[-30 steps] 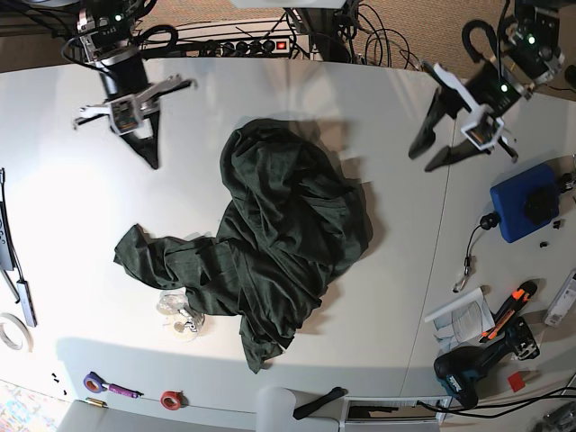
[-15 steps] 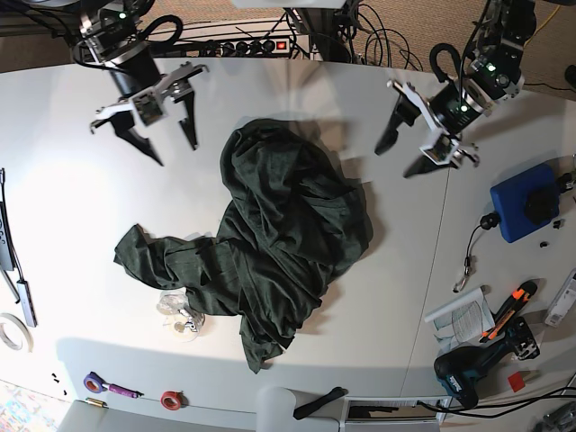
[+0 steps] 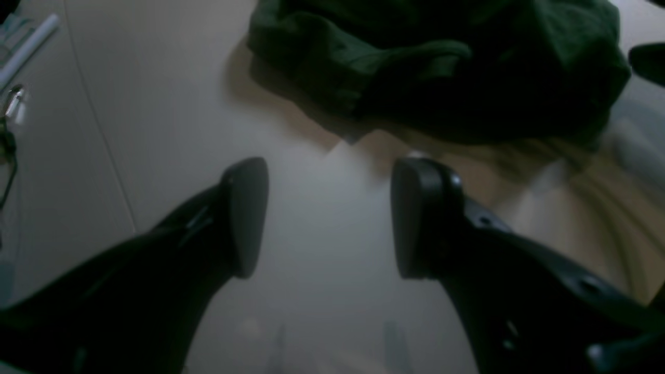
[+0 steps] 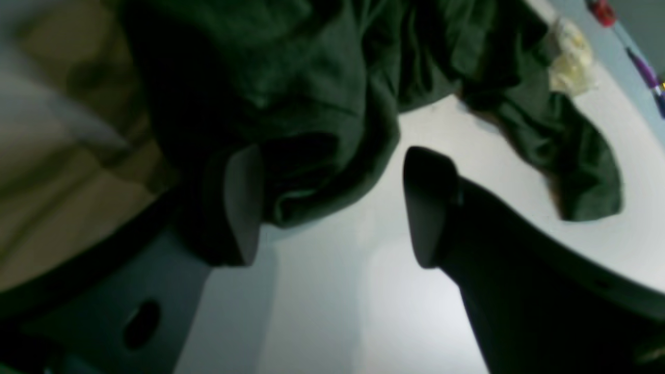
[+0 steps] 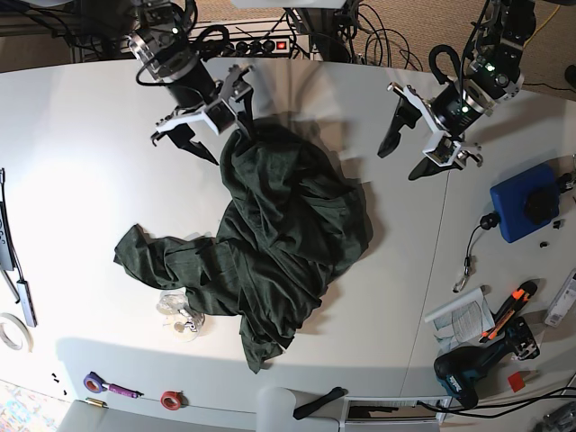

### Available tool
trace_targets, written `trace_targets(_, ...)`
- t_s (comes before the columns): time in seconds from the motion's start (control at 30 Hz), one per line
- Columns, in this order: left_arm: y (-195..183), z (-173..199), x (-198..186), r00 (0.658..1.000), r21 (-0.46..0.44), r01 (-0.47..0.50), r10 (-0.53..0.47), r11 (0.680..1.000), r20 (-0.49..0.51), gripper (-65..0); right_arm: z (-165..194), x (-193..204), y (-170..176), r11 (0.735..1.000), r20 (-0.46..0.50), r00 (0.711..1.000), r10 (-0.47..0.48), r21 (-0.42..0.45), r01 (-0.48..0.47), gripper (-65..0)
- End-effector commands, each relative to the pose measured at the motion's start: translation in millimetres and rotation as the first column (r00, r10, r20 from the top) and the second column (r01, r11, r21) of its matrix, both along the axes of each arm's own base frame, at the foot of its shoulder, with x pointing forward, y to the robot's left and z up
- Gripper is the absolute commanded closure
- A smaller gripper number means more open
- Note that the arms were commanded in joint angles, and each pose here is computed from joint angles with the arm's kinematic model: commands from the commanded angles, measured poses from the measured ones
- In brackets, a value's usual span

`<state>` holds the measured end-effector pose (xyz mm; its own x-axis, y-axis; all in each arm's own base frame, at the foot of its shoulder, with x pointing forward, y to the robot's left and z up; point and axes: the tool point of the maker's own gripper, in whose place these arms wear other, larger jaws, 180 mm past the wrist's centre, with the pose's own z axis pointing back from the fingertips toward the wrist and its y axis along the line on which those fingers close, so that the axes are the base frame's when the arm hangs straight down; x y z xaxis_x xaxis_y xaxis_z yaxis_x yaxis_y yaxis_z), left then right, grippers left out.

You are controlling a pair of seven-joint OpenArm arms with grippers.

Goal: Layout the t-shirt on the table in an organized manner, then fold the t-shirt properly
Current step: 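Lower both open grippers toward the crumpled dark green t-shirt, then grasp the t-shirt fabric with both grippers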

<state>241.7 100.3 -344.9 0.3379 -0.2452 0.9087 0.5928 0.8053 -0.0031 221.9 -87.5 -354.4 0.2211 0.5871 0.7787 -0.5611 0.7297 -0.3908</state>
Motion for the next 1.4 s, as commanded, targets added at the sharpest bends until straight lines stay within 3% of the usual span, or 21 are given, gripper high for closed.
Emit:
trace_targets(0.0,0,12,5,0.999,-0.017,0.004,-0.004,1.0,0.039,-38.0,10,3,6,0.999,0.038,0.999,0.012,0.03,-0.014,-41.5)
trace_targets(0.4,0,12,5,0.999,-0.017,0.004,-0.004,1.0,0.039,-38.0,23,20,23,0.996,0.089,0.996,-0.016,0.092,0.007,-41.5)
trace_targets(0.57,0,12,5,0.999,-0.016,0.004,-0.003,1.0,0.039,-38.0,3,24,20,0.996,0.047,0.999,-0.026,0.087,0.022,-40.1)
trace_targets(0.6,0,12,5,0.999,-0.016,0.004,-0.004,1.0,0.039,-38.0,-3,24,19,0.996,0.032,0.999,-0.028,0.083,0.025,-35.4)
trace_targets(0.73,0,12,5,0.999,-0.018,0.004,-0.003,1.0,0.039,-38.0,-15,22,16,0.997,0.001,0.999,-0.032,0.075,0.032,-6.1)
trace_targets(0.8,-1,12,5,0.999,-0.02,0.003,-0.002,1.0,0.04,-38.0,-14,22,17,0.997,0.006,1.0,-0.031,0.077,0.03,0.0)
trace_targets(0.97,-4,10,17,1.0,-0.038,-0.028,0.028,0.999,-0.007,-38.0,-3,15,28,0.993,0.012,1.0,0.012,0.118,-0.013,0.0)
trace_targets(1.13,-6,18,56,0.994,-0.107,-0.089,0.082,0.99,-0.068,-38.0,7,4,32,0.99,0.015,1.0,0.022,0.137,-0.024,0.0)
trace_targets(1.37,-4,-3,89,0.957,-0.239,-0.161,0.092,0.958,-0.274,-38.0,-1,-9,32,0.991,-0.024,0.999,0.023,0.136,-0.02,0.0)
